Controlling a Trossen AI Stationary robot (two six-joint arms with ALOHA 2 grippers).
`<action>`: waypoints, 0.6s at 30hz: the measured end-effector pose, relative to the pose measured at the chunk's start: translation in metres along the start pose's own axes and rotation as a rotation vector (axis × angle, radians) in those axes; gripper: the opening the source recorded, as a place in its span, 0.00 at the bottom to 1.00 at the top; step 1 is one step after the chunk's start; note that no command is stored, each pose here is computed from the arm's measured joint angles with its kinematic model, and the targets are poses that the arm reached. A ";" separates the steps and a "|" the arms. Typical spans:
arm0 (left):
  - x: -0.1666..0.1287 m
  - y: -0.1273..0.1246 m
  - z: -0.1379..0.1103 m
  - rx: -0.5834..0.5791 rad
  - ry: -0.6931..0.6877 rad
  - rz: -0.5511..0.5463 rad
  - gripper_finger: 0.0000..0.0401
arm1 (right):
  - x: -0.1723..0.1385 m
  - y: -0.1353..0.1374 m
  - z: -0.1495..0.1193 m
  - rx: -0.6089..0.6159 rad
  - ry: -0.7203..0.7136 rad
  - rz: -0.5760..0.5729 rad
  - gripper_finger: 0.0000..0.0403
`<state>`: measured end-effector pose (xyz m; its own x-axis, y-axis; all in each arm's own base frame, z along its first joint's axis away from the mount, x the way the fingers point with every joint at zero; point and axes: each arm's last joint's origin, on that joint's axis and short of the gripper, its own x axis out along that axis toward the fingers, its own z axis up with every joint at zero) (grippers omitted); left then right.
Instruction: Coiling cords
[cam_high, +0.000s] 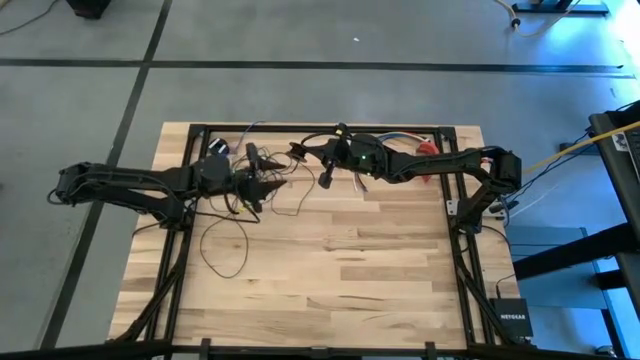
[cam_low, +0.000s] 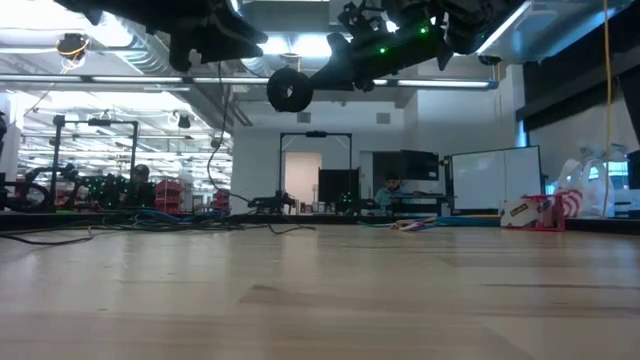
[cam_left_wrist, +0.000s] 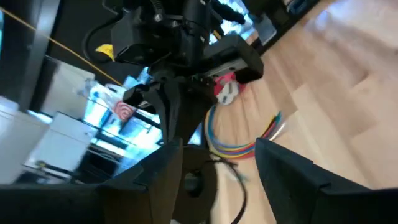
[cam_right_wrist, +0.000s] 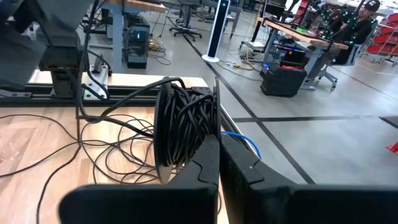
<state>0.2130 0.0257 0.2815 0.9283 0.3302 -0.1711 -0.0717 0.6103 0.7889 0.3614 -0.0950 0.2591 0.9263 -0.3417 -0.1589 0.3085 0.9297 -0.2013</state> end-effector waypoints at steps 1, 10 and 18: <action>0.000 0.000 0.000 0.019 -0.001 0.001 0.49 | 0.000 0.000 0.000 0.000 0.000 0.000 0.01; -0.001 -0.011 -0.004 -0.183 0.022 -0.133 0.48 | 0.000 -0.001 0.001 -0.024 -0.008 -0.021 0.01; -0.004 -0.021 -0.001 -0.401 -0.077 -0.386 0.41 | -0.001 -0.002 0.002 -0.035 -0.012 -0.052 0.01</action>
<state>0.2103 0.0125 0.2647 0.9376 -0.0158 -0.3475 0.1596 0.9072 0.3892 0.3609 -0.0961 0.2618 0.9120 -0.3872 -0.1354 0.3485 0.9055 -0.2422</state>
